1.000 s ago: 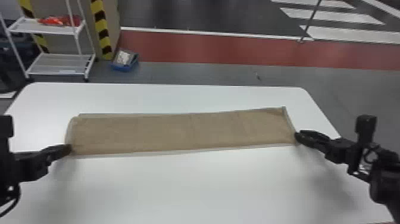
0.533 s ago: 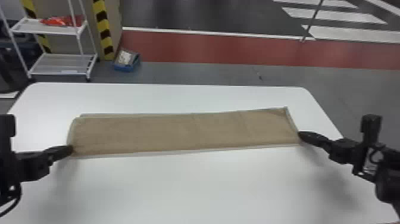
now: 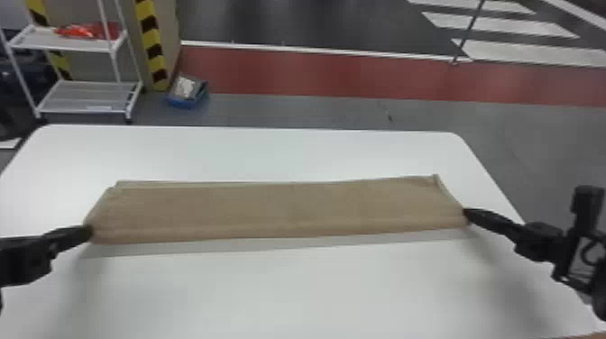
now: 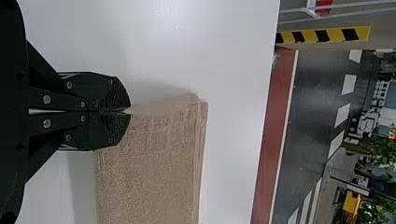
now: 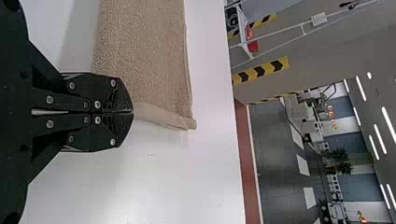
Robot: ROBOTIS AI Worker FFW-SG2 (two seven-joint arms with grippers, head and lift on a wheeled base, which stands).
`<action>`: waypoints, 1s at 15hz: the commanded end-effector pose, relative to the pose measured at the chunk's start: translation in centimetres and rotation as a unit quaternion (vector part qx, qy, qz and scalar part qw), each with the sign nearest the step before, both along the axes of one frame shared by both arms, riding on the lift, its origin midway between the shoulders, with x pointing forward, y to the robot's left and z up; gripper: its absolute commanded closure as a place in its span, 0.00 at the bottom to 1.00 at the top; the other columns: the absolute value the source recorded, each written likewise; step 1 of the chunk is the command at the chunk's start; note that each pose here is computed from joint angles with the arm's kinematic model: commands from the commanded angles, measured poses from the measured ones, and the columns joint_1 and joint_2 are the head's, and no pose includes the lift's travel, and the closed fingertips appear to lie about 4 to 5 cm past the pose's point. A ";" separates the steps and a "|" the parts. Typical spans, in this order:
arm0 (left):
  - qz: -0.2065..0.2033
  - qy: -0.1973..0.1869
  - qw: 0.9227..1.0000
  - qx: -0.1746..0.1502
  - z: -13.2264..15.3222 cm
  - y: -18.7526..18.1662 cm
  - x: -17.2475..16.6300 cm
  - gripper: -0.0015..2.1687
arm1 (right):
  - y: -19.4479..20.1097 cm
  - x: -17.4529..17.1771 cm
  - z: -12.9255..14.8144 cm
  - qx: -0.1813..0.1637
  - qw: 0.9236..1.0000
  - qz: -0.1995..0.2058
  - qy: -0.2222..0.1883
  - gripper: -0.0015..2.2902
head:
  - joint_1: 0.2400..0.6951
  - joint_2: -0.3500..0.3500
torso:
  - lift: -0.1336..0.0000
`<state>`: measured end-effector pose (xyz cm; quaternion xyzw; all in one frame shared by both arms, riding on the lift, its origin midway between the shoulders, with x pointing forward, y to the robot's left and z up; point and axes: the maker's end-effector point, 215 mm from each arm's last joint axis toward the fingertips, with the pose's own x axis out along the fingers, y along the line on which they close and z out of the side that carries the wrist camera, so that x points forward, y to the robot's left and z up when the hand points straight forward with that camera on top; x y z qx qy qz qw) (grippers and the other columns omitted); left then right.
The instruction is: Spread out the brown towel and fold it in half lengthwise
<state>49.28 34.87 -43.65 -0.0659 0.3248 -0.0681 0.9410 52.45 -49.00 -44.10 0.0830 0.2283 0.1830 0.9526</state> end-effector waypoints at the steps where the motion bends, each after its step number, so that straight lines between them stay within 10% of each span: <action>1: 0.000 0.002 1.000 0.003 0.0 0.2 -0.8 0.76 | -1.2 -1.3 -0.3 0.001 1.000 -0.011 0.004 0.53 | 1.00 0.28 | 0.07; 6: -0.010 0.010 1.000 0.010 0.0 -1.1 -2.0 0.75 | 0.0 -1.4 -0.8 -0.005 1.000 -0.001 0.007 0.53 | 1.00 0.26 | 0.07; 9: -0.010 0.004 1.000 0.015 0.4 -0.9 -2.6 0.05 | 0.0 -1.1 -0.7 -0.009 1.000 -0.004 0.002 0.31 | 1.00 0.26 | 0.07; 11: -0.003 -0.012 1.000 0.027 1.7 0.1 -2.9 0.00 | -0.3 -1.0 -0.1 -0.011 1.000 -0.007 -0.005 0.07 | 1.00 0.26 | 0.07; 15: 0.019 -0.081 0.995 0.054 5.0 2.4 -0.8 0.02 | 0.6 -0.9 2.1 -0.010 1.000 -0.003 -0.029 0.05 | 1.00 0.28 | 0.07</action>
